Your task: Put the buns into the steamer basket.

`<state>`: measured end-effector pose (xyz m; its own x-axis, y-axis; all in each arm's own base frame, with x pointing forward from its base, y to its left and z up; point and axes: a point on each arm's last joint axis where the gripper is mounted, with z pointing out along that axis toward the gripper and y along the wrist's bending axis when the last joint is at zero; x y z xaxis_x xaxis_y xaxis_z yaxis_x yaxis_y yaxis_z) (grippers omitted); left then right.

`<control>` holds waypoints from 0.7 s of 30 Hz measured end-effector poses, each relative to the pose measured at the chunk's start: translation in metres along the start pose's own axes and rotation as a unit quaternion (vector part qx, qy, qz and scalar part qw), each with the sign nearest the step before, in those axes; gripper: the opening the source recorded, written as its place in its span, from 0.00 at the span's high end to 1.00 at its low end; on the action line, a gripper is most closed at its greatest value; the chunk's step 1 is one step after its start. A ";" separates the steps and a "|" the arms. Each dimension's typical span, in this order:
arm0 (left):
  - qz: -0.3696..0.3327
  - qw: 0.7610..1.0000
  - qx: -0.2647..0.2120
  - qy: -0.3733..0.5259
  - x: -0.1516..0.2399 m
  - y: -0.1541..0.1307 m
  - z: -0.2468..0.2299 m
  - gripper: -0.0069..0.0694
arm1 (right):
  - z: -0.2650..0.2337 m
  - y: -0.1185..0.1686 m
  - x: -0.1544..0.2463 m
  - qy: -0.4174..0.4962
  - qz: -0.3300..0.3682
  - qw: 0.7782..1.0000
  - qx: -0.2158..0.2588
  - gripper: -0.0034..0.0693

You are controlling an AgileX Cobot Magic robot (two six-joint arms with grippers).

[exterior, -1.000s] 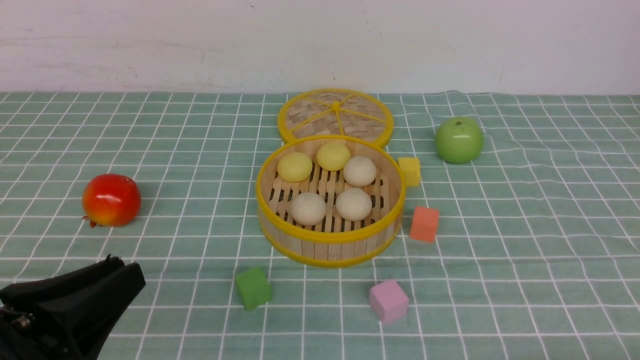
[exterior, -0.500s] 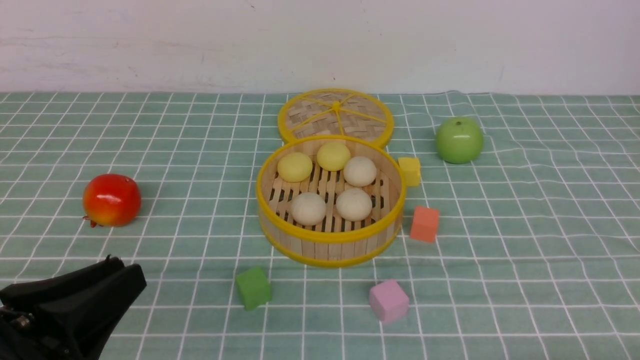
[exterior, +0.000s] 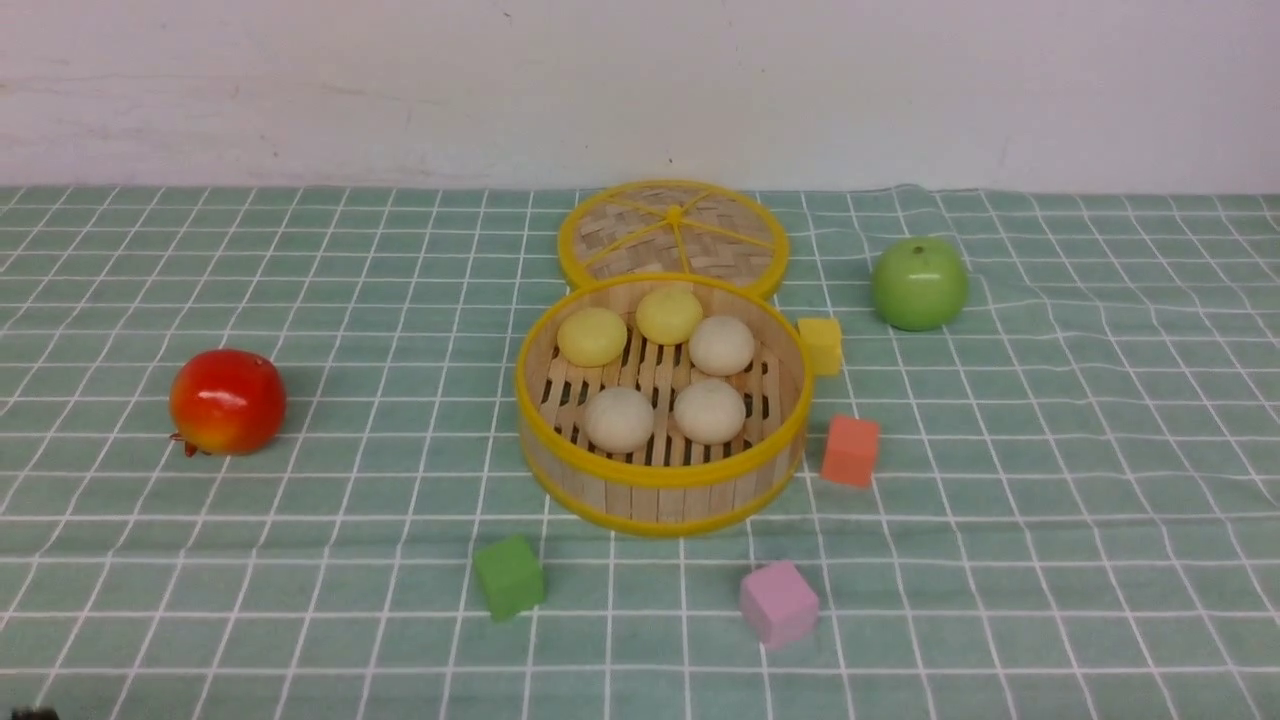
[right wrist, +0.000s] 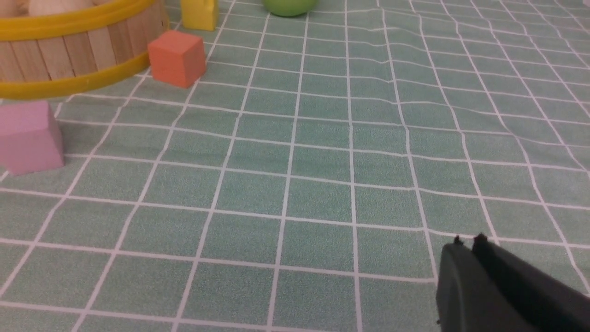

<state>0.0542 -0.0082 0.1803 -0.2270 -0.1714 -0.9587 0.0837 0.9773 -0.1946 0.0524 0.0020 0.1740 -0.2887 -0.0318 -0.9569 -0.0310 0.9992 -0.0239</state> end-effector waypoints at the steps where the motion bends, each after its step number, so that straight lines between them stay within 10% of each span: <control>1: -0.001 0.999 -0.006 0.035 0.008 0.001 0.000 0.93 | 0.000 0.000 0.000 0.000 0.000 1.000 0.000 0.91; 21: -0.022 0.998 -0.002 0.052 0.011 0.001 0.000 0.93 | 0.000 0.000 0.000 0.000 0.000 1.000 0.000 0.87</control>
<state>0.0518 -0.0092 0.1693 -0.3305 -0.2006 -0.9222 0.0673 0.9697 -0.2350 0.0524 0.0020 0.1740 -0.2887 -0.0318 -0.9569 -0.0310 0.9992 -0.0239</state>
